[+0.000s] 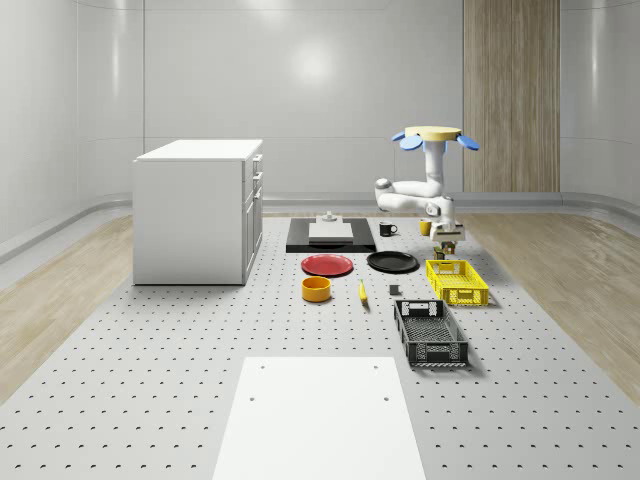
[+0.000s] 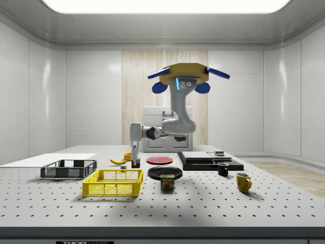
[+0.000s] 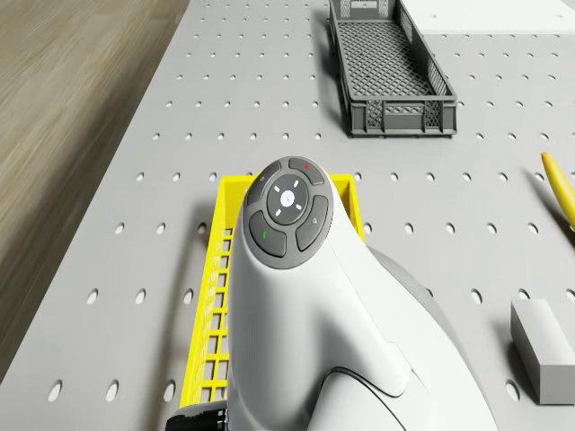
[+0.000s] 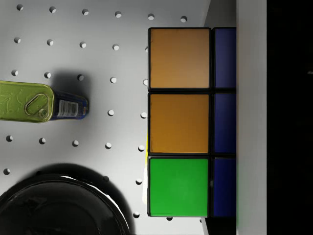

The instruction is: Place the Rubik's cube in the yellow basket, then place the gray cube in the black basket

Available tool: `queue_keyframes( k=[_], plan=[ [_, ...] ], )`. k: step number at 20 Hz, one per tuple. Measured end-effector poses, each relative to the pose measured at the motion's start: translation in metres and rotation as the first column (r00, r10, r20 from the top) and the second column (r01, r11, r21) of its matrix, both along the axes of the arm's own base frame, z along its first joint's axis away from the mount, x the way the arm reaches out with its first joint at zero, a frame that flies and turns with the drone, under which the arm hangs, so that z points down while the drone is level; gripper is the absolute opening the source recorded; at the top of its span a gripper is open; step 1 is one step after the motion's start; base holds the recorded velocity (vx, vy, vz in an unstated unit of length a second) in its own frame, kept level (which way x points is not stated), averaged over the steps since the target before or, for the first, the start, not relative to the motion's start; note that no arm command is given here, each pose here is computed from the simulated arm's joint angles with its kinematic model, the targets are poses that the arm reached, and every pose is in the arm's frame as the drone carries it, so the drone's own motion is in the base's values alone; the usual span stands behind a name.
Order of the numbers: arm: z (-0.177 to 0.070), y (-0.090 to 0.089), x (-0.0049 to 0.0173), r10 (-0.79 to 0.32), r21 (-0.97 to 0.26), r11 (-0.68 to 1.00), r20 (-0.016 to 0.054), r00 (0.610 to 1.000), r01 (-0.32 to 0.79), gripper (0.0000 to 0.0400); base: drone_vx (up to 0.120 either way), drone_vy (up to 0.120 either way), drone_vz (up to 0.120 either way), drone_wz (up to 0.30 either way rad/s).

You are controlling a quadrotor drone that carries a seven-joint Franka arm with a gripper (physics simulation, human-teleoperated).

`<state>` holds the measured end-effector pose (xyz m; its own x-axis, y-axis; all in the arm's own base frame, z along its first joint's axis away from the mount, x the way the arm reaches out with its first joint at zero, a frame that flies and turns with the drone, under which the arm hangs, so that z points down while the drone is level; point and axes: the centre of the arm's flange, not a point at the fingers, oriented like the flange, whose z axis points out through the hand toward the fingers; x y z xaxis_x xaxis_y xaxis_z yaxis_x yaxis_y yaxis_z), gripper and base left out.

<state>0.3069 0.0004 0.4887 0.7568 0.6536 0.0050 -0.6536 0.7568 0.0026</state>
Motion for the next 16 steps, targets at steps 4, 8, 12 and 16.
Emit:
queue_keyframes(
  k=[4,8,12,16],
  plan=[
    [0.000,0.000,0.0000,0.000,0.000,1.000,0.0000,1.000,0.000,0.0287,0.120,0.000,0.000,0.000],
    [0.000,0.000,0.0000,0.001,0.000,1.000,0.0000,1.000,-0.001,0.0287,0.120,0.000,0.000,0.000],
    [0.006,0.000,0.0000,0.008,0.000,1.000,0.0003,1.000,-0.008,0.0286,0.020,0.000,0.000,0.000],
    [0.021,0.000,0.0000,0.038,0.001,0.999,0.0014,0.999,-0.038,0.0286,0.000,0.000,-0.050,0.000]
  ],
)
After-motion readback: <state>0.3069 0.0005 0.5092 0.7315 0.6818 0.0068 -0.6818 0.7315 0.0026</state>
